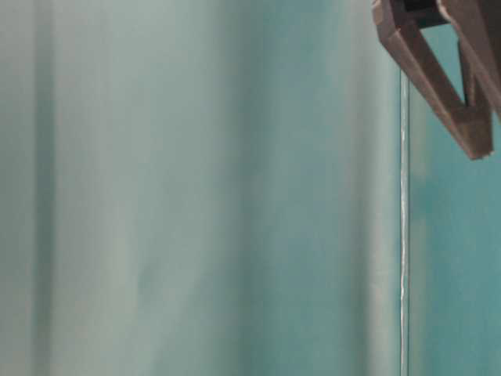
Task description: Insert the wire through the hole in the metal fitting marked with a red label. (retake)
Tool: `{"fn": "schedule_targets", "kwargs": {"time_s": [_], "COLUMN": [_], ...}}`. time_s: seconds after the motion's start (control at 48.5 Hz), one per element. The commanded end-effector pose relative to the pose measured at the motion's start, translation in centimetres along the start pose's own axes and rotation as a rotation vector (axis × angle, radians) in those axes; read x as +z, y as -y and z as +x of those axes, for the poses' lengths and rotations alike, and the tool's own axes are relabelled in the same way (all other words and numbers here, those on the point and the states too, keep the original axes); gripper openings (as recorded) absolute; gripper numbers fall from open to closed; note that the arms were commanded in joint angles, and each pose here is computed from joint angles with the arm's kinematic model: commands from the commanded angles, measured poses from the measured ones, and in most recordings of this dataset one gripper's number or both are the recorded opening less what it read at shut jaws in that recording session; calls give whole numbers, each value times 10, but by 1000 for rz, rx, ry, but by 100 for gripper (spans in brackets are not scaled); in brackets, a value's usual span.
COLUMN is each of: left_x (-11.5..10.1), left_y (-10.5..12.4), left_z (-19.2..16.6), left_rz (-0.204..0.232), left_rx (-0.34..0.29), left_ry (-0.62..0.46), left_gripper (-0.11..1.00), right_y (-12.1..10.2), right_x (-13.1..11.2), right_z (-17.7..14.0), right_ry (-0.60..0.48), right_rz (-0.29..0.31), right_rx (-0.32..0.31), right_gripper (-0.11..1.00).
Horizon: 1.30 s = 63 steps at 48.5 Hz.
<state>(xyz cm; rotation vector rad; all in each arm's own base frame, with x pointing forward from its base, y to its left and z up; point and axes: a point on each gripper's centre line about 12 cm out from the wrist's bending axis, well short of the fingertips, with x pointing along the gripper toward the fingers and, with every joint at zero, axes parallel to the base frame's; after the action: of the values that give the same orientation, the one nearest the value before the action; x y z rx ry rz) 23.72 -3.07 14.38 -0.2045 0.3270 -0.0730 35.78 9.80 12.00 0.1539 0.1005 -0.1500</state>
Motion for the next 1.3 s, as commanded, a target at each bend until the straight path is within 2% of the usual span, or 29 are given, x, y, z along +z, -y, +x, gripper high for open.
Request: {"fn": "schedule_targets", "kwargs": {"time_s": [0.0,0.33,0.578,0.702,1.279], "left_x": [7,9,12,13,12], "left_y": [-2,-8,-7,-7,-9], "left_z": [0,0,1,2,1], "left_rz": [0,-1,76,93,92], "left_rx": [6,29,29,29,35], "left_ry": [28,37,46,47,44], "left_gripper": [70,70,70,70,69], "right_y": [0,10,16,18,21], "right_x": [16,25,29,29,30], "right_z": [0,-9,-14,-14,-12], "right_ry": [41,49,55,56,57], "right_rz": [22,29,33,38,43], "right_rx": [1,-11,-20,-27,-34], "right_gripper": [71,71,71,71,71]}}
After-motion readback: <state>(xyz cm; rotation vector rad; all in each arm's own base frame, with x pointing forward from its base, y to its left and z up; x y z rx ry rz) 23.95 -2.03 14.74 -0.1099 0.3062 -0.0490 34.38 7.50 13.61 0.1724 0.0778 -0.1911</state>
